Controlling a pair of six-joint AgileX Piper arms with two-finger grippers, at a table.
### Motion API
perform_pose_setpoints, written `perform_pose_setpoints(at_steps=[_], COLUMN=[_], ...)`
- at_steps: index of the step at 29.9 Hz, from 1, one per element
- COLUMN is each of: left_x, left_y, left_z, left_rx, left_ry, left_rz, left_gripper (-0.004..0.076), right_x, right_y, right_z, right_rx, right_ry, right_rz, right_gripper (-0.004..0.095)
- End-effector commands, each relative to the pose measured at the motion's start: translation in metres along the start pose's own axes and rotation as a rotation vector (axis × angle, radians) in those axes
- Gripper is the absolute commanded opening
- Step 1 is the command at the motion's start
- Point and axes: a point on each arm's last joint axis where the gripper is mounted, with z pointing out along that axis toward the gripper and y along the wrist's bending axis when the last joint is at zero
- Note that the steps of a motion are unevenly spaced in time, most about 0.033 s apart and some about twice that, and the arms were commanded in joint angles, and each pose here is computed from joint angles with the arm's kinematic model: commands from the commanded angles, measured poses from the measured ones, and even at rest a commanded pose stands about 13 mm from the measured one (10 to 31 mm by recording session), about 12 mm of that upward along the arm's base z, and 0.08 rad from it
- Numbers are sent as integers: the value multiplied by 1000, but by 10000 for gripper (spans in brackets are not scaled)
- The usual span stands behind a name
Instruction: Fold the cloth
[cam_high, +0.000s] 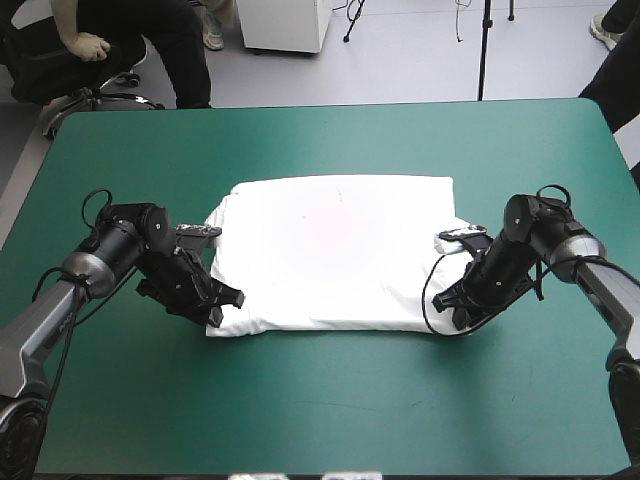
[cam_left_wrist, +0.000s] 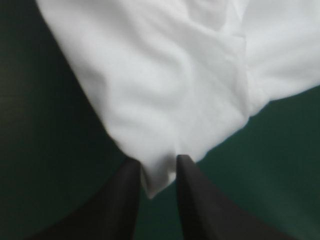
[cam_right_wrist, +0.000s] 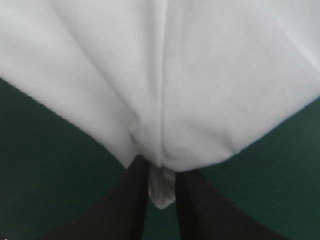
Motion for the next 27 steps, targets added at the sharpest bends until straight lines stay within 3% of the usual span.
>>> perform_pose_setpoints(at_steps=[1,3,6,12,20,27], left_x=[4,3,2,9,41,54], left_y=[-2,-3,-9,-21,-34,-39], left_z=[-19,-28,-54,-131,-173,-184], left_rx=[-31,-44,-50,-132,-109,-87], left_ry=[-19,-34,-128,-397,-548,-606], left_rz=[12,15,31,60,62,71], left_gripper=[375,439,459,459,459,459], right_x=[1,-2,-3,7,32,16], right_y=[8,9,10,13,26,17], right_z=[-27,-39,-63,-116,-148,-145], right_rx=[8,39,113,292,324,368], right_ry=[-53,-90,-159,-318,-453,-532], right_rz=[-32,-26,-28,9,59,107], right_gripper=[363,438,501,508,508,520])
